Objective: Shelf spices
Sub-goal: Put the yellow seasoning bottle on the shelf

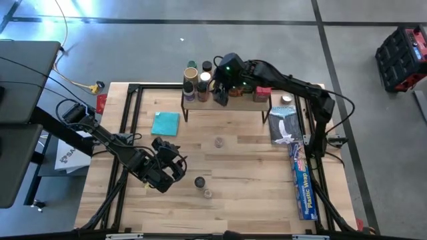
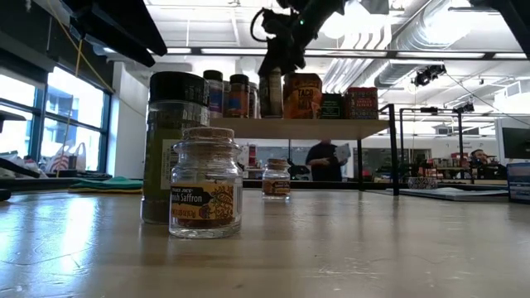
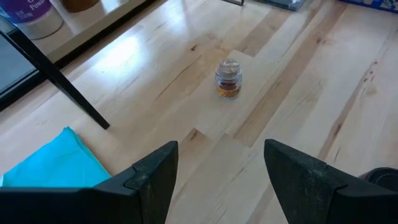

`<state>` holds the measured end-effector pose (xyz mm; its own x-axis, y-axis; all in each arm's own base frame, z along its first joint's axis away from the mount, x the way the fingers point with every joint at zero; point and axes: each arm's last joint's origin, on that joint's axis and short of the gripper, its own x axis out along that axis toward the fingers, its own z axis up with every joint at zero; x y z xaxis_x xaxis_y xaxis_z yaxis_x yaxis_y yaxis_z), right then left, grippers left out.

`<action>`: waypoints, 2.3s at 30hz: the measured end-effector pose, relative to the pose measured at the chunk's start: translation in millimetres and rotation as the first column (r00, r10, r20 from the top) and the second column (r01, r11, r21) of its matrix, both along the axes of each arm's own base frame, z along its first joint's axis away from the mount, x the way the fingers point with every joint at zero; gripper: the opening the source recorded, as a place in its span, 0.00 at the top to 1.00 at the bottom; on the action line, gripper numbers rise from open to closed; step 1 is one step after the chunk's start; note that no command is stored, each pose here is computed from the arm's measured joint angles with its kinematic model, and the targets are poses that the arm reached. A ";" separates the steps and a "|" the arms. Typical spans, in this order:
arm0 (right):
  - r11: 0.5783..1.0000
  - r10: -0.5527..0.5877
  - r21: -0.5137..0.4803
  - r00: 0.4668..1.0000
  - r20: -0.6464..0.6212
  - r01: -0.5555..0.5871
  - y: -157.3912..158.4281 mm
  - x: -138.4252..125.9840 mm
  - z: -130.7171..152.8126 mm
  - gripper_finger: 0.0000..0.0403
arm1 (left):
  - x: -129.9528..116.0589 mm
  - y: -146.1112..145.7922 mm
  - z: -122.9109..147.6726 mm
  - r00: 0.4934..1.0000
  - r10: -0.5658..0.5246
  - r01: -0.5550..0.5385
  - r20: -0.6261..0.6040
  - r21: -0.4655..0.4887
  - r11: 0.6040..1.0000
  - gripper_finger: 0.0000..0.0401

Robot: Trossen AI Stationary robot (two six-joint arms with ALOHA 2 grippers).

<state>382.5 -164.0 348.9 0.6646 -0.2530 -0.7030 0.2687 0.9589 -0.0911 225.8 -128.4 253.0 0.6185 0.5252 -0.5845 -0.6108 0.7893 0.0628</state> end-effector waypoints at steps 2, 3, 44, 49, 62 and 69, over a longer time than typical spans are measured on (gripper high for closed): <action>1.000 -0.004 -0.002 1.000 -0.003 0.004 -2.4 -0.5 -0.9 0.46 | 0.0 0.0 0.0 1.000 0.000 0.000 0.001 0.000 1.000 0.42; 1.000 -0.005 -0.004 1.000 0.000 0.005 -3.2 -0.6 -0.7 0.44 | 0.1 0.0 0.0 1.000 0.000 0.000 0.001 0.000 1.000 0.42; 0.994 0.110 -0.019 0.993 0.033 -0.109 2.3 -6.5 41.5 0.97 | 2.6 -1.1 0.8 1.000 -0.022 0.022 0.003 0.001 1.000 0.42; 0.995 0.097 0.008 0.995 -0.010 -0.097 -6.4 -0.8 26.4 0.99 | 4.0 -2.0 1.6 0.999 -0.035 0.035 0.012 0.005 0.999 0.42; 0.998 0.055 0.024 0.997 -0.056 -0.053 -20.1 -4.1 17.0 1.00 | 4.1 -2.1 1.6 0.999 -0.035 0.035 0.011 0.004 0.999 0.42; 0.998 0.050 0.040 0.996 -0.074 -0.047 -23.7 -3.5 12.1 1.00 | 4.1 -2.1 1.5 0.999 -0.037 0.036 0.010 0.003 0.999 0.42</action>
